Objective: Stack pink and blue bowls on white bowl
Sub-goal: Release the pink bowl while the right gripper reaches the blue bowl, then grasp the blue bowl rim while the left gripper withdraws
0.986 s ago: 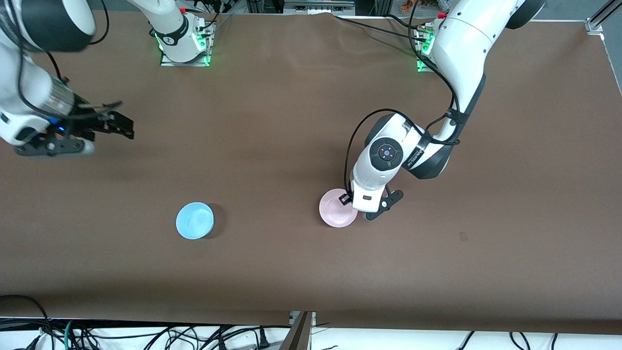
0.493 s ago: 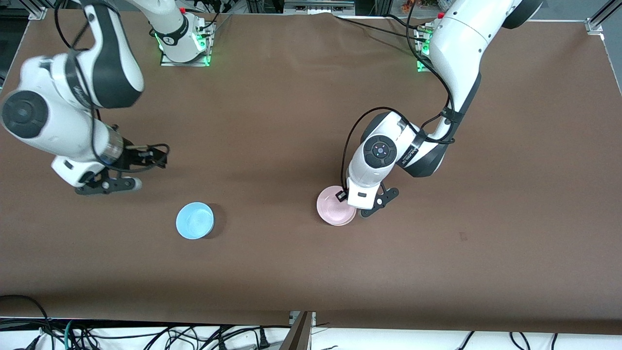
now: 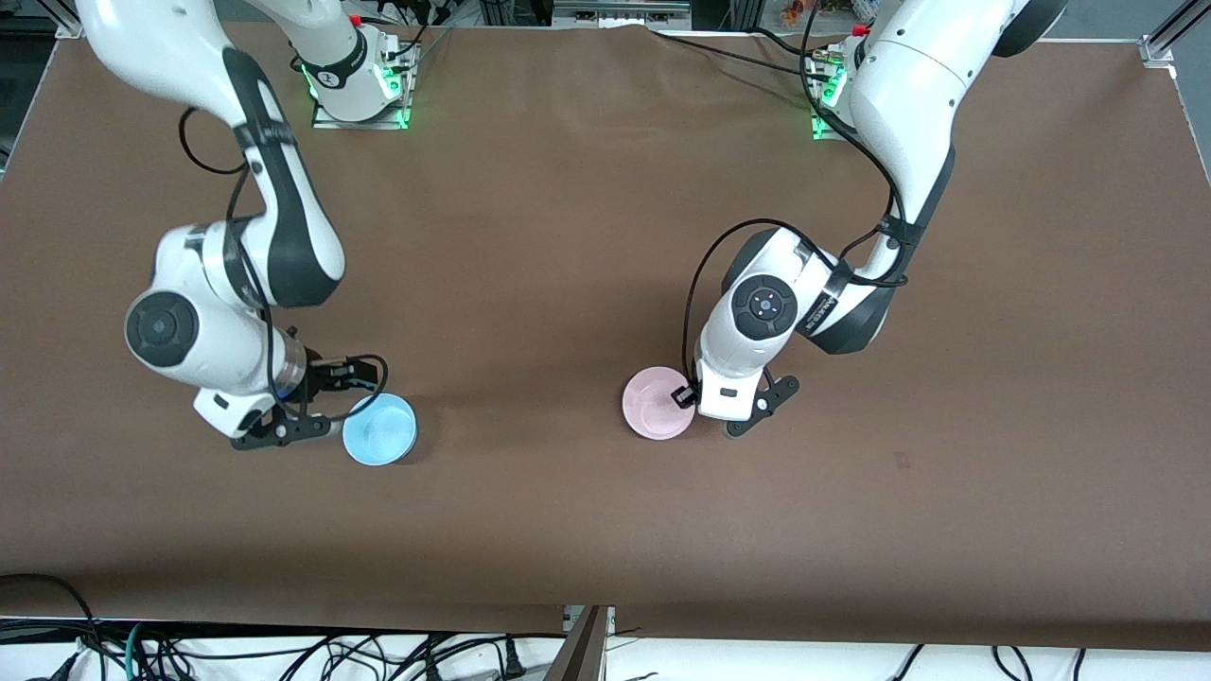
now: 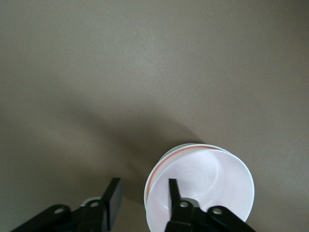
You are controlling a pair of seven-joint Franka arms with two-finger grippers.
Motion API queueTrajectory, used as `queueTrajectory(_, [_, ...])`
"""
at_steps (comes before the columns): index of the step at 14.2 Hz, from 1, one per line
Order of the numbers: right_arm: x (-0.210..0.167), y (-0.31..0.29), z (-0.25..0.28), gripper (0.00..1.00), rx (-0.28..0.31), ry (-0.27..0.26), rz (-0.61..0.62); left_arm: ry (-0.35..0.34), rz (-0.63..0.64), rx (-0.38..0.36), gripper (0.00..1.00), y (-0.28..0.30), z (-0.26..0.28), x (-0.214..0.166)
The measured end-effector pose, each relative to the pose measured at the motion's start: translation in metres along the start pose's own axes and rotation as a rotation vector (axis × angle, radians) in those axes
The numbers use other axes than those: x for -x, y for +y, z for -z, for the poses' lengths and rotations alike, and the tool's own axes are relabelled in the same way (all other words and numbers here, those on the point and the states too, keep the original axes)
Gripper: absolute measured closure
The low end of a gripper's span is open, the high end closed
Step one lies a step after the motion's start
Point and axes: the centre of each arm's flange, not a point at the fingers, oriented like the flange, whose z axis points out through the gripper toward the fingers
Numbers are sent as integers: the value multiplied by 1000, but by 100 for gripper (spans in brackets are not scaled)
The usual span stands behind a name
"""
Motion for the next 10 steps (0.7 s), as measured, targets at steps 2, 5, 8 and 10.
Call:
queueTrajectory(2, [-4,16,-29,0,-1,5,17,3,7,0,31,-2,1,-6])
queueTrajectory(5, [-8,20,-64,0,7,4,25,26,-21,-8,30,-11,2,-25])
queueTrajectory(8, [-8,21,-87,3,11,-6,28,35,-40,-22,29,-19,-3,-39])
queueTrajectory(10, [-8,21,-96,20,12,-15,29,47,-64,-40,29,-19,-12,-34])
